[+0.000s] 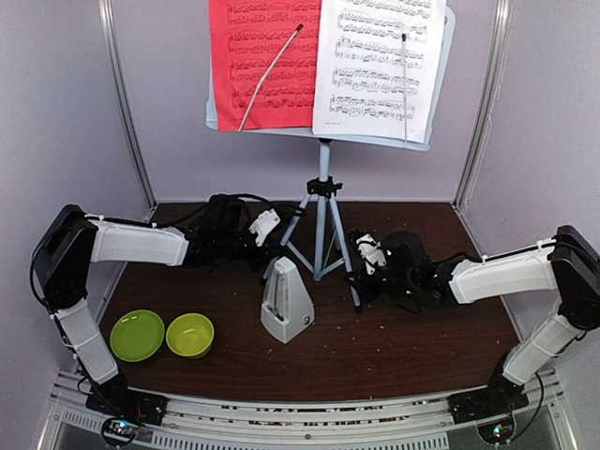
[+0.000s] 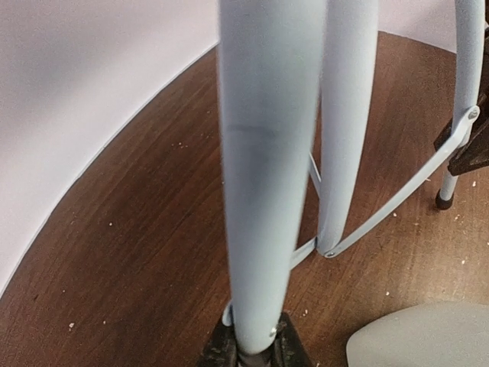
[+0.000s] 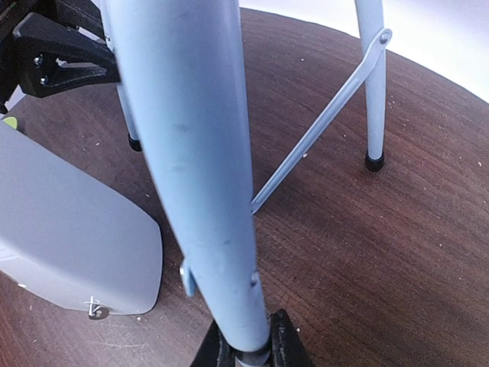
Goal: Set up the instrument practice props
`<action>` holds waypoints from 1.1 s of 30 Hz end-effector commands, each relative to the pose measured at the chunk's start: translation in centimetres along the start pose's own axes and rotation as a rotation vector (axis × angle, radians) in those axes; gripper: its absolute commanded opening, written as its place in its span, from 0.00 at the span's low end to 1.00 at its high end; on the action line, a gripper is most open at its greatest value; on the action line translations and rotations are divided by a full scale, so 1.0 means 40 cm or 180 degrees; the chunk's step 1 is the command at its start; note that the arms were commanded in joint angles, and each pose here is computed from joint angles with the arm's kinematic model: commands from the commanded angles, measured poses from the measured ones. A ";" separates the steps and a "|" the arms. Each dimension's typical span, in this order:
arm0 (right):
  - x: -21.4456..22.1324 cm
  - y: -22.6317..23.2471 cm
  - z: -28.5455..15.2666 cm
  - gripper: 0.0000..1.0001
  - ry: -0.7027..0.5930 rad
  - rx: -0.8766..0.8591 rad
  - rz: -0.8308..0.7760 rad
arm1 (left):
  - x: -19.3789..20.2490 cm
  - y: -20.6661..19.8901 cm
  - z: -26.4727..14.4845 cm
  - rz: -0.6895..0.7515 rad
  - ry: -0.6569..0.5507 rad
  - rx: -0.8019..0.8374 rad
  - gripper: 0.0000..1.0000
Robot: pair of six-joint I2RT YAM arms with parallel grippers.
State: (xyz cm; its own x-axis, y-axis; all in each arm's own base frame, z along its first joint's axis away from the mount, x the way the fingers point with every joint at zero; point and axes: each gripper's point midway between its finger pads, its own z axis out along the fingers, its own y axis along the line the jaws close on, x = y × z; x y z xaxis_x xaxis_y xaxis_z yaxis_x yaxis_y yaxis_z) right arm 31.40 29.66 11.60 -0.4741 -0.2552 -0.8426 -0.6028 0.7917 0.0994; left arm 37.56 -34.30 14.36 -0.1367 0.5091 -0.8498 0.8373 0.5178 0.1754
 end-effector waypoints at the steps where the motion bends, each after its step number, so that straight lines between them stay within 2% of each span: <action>1: 0.105 -0.167 0.027 0.00 0.0499 0.0920 0.0426 | 0.076 0.205 -0.004 -0.0197 0.0351 -0.0849 0.00; 9: -0.025 -0.223 0.113 0.00 0.0406 0.1102 0.0376 | 0.021 0.281 0.069 -0.0189 0.0322 -0.1069 0.00; 14: -0.062 -0.266 0.131 0.00 0.0413 0.1182 0.0330 | -0.005 0.309 0.099 -0.0120 0.0353 -0.1121 0.00; 22: -0.008 -0.267 0.062 0.00 0.0460 0.1108 0.0404 | 0.042 0.310 0.029 -0.0180 0.0349 -0.1141 0.00; 25: 0.038 -0.256 0.036 0.00 0.0574 0.1046 0.0483 | 0.059 0.275 0.011 -0.0145 0.0366 -0.0996 0.00; 29: 0.091 -0.256 -0.002 0.00 0.0633 0.1072 0.0579 | 0.094 0.253 -0.033 -0.0139 0.0376 -0.1046 0.00; 33: 0.127 -0.271 -0.021 0.00 0.0695 0.1190 0.0590 | 0.136 0.249 -0.044 -0.0101 0.0527 -0.1085 0.00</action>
State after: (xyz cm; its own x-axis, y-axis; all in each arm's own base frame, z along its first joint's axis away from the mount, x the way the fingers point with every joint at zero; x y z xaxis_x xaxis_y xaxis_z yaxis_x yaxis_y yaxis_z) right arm 35.29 26.84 10.39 -0.5310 -0.2974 -0.7935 -0.5342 0.8444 0.0410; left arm 41.20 -32.44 12.82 -0.1560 0.5410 -0.8264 0.7773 0.5835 0.2353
